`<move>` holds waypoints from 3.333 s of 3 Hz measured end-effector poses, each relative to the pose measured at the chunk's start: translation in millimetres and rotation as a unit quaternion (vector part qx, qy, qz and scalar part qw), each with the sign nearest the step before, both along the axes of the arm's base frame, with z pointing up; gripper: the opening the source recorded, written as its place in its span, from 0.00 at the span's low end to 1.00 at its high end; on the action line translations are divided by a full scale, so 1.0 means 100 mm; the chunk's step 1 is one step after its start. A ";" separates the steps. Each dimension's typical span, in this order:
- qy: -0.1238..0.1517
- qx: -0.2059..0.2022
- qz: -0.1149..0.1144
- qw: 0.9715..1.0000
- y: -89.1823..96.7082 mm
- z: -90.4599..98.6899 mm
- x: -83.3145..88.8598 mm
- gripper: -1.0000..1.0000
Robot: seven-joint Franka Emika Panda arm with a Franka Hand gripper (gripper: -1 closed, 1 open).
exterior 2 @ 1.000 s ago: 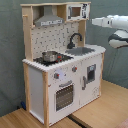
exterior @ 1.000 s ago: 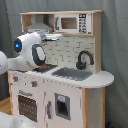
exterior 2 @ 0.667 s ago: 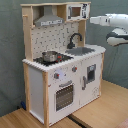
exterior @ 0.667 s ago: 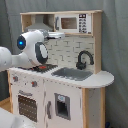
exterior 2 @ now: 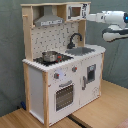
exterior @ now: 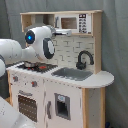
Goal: Play with the kitchen
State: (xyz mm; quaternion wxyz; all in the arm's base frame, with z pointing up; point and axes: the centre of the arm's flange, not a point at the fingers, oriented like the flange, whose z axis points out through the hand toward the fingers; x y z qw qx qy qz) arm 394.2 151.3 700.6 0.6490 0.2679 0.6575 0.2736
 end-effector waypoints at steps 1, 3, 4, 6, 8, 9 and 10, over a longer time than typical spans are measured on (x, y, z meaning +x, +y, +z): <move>0.005 -0.004 0.014 1.000 0.03 0.05 0.19 1.00; 0.012 -0.022 0.034 0.999 0.33 0.04 0.43 1.00; 0.030 -0.036 0.037 0.998 0.54 0.04 0.47 1.00; 0.050 0.003 0.025 0.998 0.77 -0.03 0.48 1.00; 0.037 0.018 0.006 0.999 0.85 -0.01 0.62 1.00; 0.029 0.011 0.003 1.000 0.91 0.04 0.72 1.00; 0.025 0.003 -0.005 1.000 0.91 0.04 0.86 1.00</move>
